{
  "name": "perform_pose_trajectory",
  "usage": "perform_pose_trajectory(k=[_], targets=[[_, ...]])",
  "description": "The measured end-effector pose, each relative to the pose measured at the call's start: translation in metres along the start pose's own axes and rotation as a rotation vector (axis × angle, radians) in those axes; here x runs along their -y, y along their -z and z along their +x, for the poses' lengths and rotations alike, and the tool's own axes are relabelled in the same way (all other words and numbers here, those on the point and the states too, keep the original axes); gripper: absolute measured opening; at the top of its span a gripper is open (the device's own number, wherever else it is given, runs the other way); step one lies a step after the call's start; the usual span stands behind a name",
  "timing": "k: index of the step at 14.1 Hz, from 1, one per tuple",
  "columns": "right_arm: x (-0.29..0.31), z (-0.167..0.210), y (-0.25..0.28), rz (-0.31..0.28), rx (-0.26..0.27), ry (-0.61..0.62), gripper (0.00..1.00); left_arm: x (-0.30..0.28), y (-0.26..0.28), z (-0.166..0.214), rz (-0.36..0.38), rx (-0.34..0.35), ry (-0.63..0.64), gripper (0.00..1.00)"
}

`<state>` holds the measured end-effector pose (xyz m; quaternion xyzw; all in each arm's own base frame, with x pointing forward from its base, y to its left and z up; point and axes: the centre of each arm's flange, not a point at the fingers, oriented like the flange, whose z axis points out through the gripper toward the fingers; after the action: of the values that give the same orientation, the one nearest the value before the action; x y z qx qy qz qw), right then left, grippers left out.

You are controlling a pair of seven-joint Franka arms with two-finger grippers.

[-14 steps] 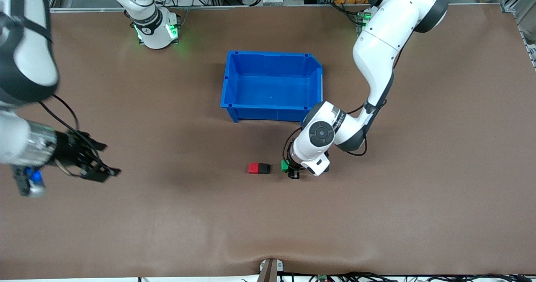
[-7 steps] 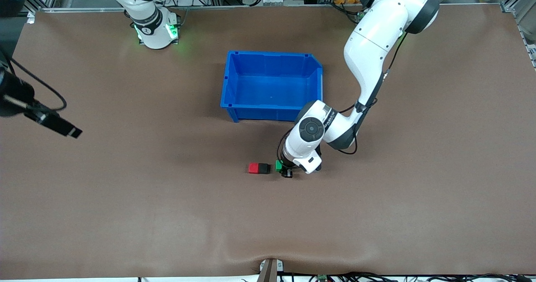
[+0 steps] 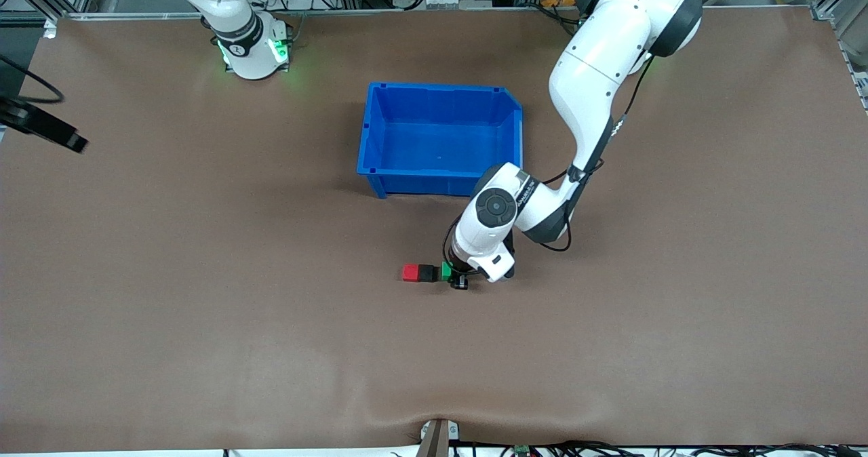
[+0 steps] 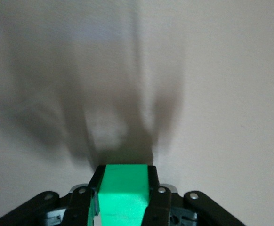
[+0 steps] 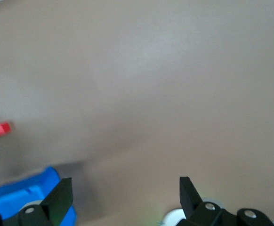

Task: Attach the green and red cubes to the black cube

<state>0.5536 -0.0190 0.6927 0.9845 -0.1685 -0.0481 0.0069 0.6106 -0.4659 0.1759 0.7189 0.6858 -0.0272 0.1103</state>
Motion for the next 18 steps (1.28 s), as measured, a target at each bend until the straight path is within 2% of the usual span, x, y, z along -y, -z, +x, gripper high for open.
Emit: perform_pose_trajectory(k=[2,4,8,12,14,17,18], targets=[[-0.020,-0.004,0.000,-0.001,0.023,0.077,1.00,0.000,-0.001,-0.002,-0.009,-0.004,-0.005,0.40],[-0.026,-0.013,-0.003,0.004,0.008,0.167,1.00,0.002,-0.001,-0.007,-0.015,-0.009,-0.015,0.40],[-0.028,-0.042,-0.016,0.010,-0.008,0.222,1.00,0.002,-0.002,-0.010,-0.025,-0.014,-0.024,0.40],[-0.021,-0.047,0.008,0.013,-0.063,0.241,1.00,0.004,-0.003,-0.014,-0.036,-0.017,-0.034,0.40],[-0.026,-0.044,0.009,0.010,-0.044,0.229,1.00,0.005,-0.003,-0.016,-0.040,-0.014,-0.036,0.40],[-0.026,-0.046,-0.001,0.002,0.028,0.234,1.00,0.006,-0.003,-0.018,-0.045,-0.010,-0.039,0.40],[-0.023,-0.047,-0.002,0.000,0.036,0.241,1.00,0.006,-0.004,-0.018,-0.048,-0.010,-0.040,0.40]])
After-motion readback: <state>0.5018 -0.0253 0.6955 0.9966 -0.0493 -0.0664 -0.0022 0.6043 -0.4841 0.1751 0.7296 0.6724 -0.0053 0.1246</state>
